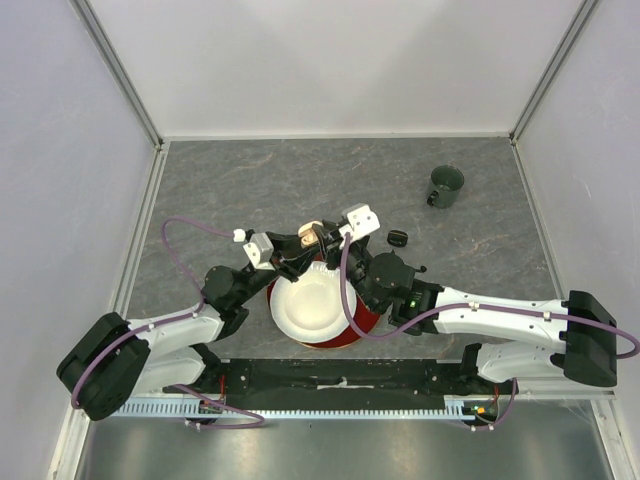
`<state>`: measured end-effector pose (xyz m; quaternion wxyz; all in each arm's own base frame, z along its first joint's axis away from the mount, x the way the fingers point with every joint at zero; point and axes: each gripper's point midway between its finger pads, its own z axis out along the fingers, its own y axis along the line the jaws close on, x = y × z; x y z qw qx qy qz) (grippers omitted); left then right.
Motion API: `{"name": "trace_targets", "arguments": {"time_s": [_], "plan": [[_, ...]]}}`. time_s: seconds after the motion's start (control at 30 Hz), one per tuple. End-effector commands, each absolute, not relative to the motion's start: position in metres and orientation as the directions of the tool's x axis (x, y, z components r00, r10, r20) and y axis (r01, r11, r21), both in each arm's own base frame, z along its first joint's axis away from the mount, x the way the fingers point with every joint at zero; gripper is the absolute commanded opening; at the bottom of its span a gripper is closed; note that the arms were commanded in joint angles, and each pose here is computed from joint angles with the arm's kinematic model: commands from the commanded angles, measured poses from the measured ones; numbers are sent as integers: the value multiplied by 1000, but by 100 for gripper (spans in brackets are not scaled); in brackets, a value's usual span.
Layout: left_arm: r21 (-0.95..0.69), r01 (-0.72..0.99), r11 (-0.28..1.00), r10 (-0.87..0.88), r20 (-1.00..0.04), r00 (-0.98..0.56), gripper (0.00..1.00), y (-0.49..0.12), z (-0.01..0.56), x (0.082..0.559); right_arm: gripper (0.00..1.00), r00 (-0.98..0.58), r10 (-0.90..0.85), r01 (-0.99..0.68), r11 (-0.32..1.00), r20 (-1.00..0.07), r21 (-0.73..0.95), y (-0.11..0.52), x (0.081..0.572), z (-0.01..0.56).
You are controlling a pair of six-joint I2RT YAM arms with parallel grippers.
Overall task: Insert the wireless bluetooth earbuds into the charging case
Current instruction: Place the earbud in the charging case.
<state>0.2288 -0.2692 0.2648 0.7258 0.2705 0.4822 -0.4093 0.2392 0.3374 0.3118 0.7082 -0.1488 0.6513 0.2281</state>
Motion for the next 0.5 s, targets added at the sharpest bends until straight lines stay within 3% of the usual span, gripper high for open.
{"name": "trace_targets", "arguments": {"time_s": [0.0,0.47], "plan": [[23,841,540,-463,-826,320,2,-255,319,220,0,53,76,-562,827,-996,33,344,233,303],[15,836,548,-462,-828,318,2,-253,320,221,0,93,16,-536,843,-996,-37,337,237,301]]}}
